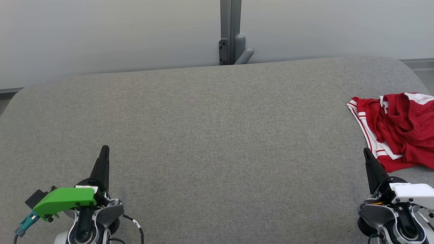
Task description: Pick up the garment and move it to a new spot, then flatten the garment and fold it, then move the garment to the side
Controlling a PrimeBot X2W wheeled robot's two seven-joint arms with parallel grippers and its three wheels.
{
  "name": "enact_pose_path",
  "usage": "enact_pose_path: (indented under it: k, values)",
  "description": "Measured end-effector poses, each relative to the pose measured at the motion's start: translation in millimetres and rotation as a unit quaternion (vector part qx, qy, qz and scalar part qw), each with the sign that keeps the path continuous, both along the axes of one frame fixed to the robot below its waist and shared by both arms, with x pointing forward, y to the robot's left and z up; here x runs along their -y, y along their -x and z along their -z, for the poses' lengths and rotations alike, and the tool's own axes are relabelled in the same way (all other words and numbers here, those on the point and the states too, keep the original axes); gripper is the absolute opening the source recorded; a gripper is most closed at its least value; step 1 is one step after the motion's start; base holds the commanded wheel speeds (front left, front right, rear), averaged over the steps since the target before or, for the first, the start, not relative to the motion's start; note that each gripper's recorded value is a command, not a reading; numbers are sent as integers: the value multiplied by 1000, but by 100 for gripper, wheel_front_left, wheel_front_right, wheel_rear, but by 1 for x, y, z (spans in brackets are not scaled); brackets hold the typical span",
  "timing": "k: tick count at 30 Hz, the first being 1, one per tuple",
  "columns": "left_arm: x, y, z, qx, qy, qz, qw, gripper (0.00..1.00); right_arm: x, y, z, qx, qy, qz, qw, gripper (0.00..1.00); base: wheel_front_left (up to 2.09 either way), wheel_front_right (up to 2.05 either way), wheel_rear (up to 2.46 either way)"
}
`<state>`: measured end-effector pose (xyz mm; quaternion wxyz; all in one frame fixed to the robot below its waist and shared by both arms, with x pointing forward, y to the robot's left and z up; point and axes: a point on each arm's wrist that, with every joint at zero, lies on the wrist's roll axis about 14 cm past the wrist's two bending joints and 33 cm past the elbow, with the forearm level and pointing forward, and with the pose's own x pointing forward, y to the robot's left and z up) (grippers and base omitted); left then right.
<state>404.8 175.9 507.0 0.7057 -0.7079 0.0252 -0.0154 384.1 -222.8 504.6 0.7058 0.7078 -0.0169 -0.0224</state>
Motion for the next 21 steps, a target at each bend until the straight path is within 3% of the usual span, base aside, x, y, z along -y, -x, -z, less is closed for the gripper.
enact_pose_path:
  k: [21]
  values:
    - [0, 0, 0, 0, 0, 0, 1000, 0, 0, 0, 0, 0, 0, 0, 1000, 0, 0, 0, 0]
